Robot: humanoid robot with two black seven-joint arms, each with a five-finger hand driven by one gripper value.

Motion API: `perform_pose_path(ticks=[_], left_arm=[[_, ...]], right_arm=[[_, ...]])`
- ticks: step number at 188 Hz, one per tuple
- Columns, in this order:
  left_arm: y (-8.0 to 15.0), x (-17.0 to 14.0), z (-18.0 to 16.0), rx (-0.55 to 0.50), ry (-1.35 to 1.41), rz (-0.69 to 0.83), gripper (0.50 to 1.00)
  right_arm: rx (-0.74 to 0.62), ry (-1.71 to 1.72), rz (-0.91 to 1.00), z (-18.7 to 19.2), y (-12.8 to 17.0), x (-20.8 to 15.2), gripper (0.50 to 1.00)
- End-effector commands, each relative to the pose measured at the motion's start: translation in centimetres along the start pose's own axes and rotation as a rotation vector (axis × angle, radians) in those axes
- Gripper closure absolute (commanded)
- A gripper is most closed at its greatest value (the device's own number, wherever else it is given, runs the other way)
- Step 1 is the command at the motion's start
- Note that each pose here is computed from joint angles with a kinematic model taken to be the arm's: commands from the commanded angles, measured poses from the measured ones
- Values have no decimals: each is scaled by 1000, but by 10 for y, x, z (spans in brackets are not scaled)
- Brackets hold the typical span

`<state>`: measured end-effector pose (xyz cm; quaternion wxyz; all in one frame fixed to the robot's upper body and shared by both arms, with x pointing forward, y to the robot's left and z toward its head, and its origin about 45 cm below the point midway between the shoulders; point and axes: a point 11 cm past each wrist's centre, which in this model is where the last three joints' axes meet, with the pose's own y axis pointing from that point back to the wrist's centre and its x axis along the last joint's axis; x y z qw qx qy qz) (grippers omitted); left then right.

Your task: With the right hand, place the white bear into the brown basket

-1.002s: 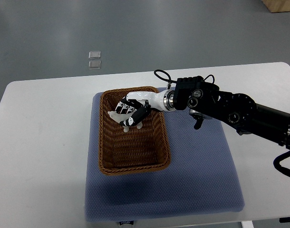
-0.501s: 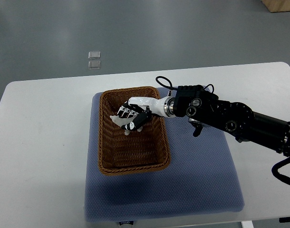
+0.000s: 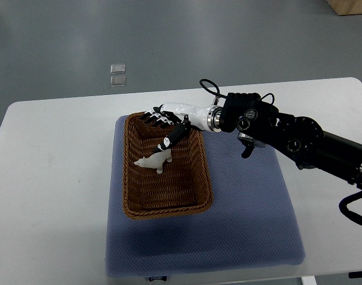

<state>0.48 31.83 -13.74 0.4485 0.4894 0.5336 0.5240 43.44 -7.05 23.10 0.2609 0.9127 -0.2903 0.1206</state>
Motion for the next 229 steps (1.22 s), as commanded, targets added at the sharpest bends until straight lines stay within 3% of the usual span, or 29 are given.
perform_pose_path(ticks=[1, 36, 83, 160, 229], left_arm=[[0, 0, 0, 0, 0, 0, 500], [0, 0, 0, 0, 0, 0, 500], [0, 0, 0, 0, -4, -1, 500], [0, 0, 0, 0, -2, -1, 500], [0, -1, 0, 0, -4, -2, 500]], right_arm=[[42, -75, 73, -5, 12, 28, 601], [177, -367, 208, 0, 37, 66, 601], [486, -823, 447, 37, 74, 97, 599], [593, -1467, 658, 132, 82, 88, 576], [641, -1532, 650, 144, 81, 79, 576]])
